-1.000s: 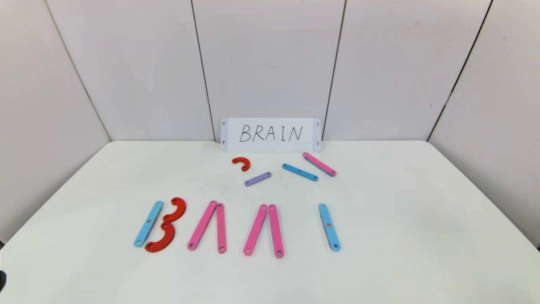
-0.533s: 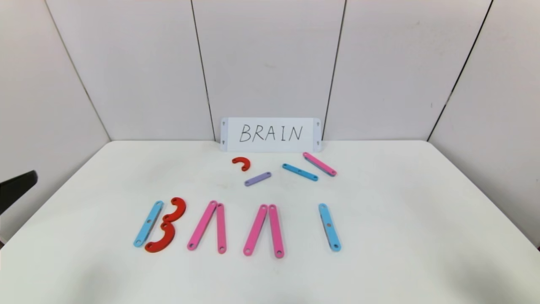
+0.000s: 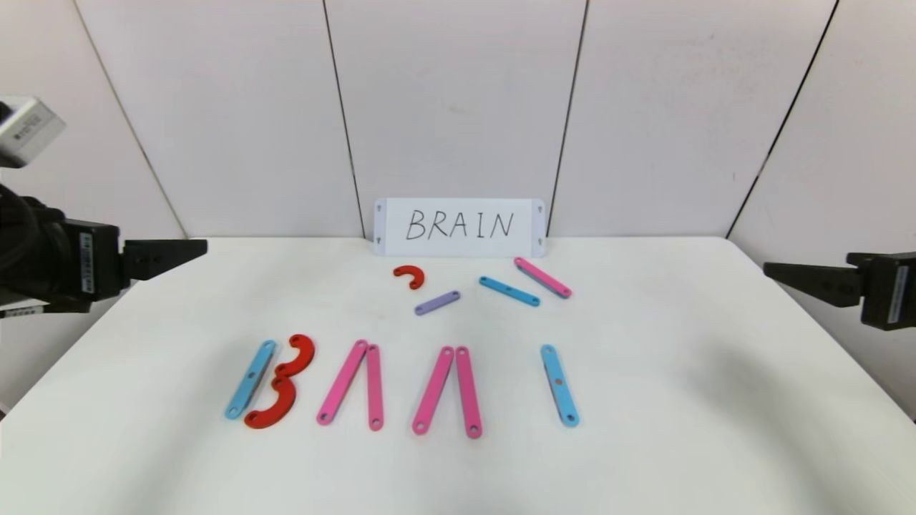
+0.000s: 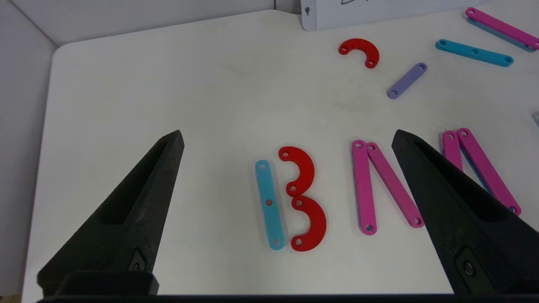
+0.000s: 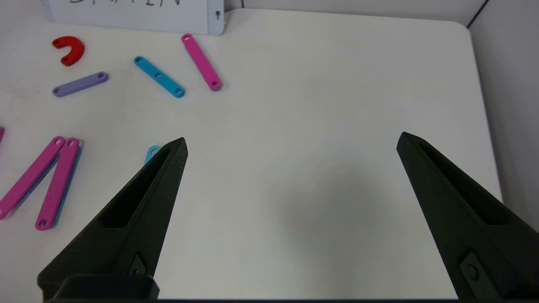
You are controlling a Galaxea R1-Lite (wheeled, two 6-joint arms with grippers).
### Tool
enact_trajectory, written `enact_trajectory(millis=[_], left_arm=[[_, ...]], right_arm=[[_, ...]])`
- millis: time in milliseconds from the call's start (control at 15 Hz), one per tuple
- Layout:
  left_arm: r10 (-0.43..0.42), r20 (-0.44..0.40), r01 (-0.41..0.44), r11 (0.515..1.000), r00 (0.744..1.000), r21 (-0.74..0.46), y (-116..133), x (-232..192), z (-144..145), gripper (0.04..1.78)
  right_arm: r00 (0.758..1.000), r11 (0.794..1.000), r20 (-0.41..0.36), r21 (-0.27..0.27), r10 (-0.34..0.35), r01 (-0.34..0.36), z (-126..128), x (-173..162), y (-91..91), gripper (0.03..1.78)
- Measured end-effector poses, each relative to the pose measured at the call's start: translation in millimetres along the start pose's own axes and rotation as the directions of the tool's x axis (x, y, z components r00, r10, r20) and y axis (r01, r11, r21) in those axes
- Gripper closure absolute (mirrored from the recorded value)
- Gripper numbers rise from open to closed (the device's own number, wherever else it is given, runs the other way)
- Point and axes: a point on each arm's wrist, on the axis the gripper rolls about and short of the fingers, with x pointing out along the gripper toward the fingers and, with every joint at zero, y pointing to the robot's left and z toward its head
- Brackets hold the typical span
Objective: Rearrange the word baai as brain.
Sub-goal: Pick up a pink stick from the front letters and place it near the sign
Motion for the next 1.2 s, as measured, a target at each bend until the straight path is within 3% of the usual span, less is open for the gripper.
enact_trajectory(millis=[200, 733, 1200], left_arm=[[-0.076, -0.097, 0.075, 0.997, 0.992, -0.016, -0.3, 29.1, -2.1, 0.09], [-0.215, -0.215, 0.221, 0.975, 0.953, 0.003, -34.4, 70.9, -14.7, 0.09], [-0.260, -0.282, 0.274, 0.962, 0.923, 0.012, -50.5, 84.1, -27.0, 0.09]], right_arm=[[0.997, 0.998, -0.058, -0.002, 0.056, -0.056, 2.1, 27.4, 3.8, 0.07], [0.975, 0.990, -0.171, 0.013, 0.143, -0.143, -8.7, 67.0, 10.6, 0.07], [0.968, 0.979, -0.151, -0.010, 0.200, -0.204, 2.0, 74.4, 21.4, 0.07]])
